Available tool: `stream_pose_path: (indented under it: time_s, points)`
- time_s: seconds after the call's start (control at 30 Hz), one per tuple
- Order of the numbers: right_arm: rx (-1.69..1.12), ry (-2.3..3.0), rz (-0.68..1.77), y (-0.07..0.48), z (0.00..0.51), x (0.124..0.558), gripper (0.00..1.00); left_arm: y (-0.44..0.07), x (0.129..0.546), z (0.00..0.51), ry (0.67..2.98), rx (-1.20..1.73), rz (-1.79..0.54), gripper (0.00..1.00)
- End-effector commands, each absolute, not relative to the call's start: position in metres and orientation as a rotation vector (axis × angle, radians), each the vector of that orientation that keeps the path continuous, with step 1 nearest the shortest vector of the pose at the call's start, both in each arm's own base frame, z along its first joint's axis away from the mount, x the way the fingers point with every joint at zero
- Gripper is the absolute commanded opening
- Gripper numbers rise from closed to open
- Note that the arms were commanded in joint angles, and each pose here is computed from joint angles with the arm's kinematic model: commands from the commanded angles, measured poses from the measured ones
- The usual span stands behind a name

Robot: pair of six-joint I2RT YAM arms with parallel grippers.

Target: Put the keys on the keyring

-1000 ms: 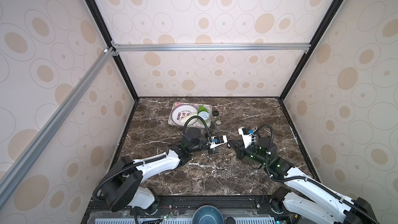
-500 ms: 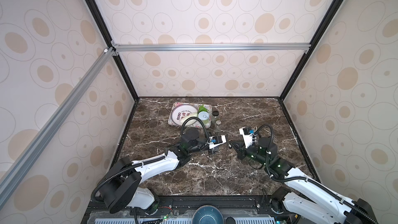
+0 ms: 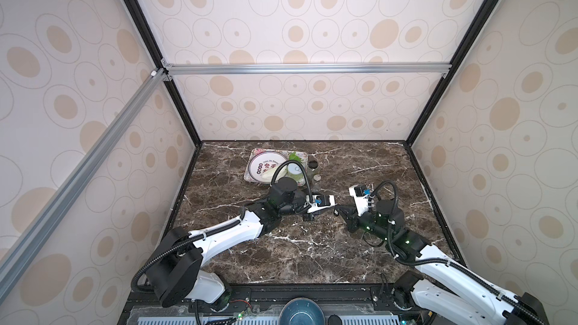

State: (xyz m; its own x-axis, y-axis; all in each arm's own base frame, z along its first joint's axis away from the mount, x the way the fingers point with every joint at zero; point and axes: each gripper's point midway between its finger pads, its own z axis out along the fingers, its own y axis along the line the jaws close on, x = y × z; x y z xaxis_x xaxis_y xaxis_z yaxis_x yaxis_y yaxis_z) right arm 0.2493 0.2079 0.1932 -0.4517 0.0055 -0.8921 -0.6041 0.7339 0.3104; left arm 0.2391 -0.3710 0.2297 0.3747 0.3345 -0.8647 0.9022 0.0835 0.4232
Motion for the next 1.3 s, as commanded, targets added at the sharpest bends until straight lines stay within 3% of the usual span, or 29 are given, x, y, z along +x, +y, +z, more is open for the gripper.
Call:
stream_pose_path:
  time_s: [0.0,0.37,0.8,1.0,1.27]
  points:
    - [-0.468,1.892,0.758,0.208,0.201,0.25,0.0,-0.374,0.238,0.224,1.185,1.548,-0.601,0.3]
    - [-0.517,1.888,0.793,0.216,0.2,0.246,0.0,-0.379,0.24,0.223,1.197,1.548,-0.612,0.28]
    - [-0.57,1.872,0.803,0.224,0.201,0.241,0.0,-0.388,0.246,0.214,1.234,1.564,-0.607,0.16]
    - [-0.568,1.874,0.792,0.224,0.201,0.241,0.0,-0.388,0.246,0.216,1.227,1.559,-0.597,0.0]
    - [-0.479,1.889,0.79,0.217,0.197,0.249,0.0,-0.38,0.255,0.242,1.175,1.406,-0.542,0.0]
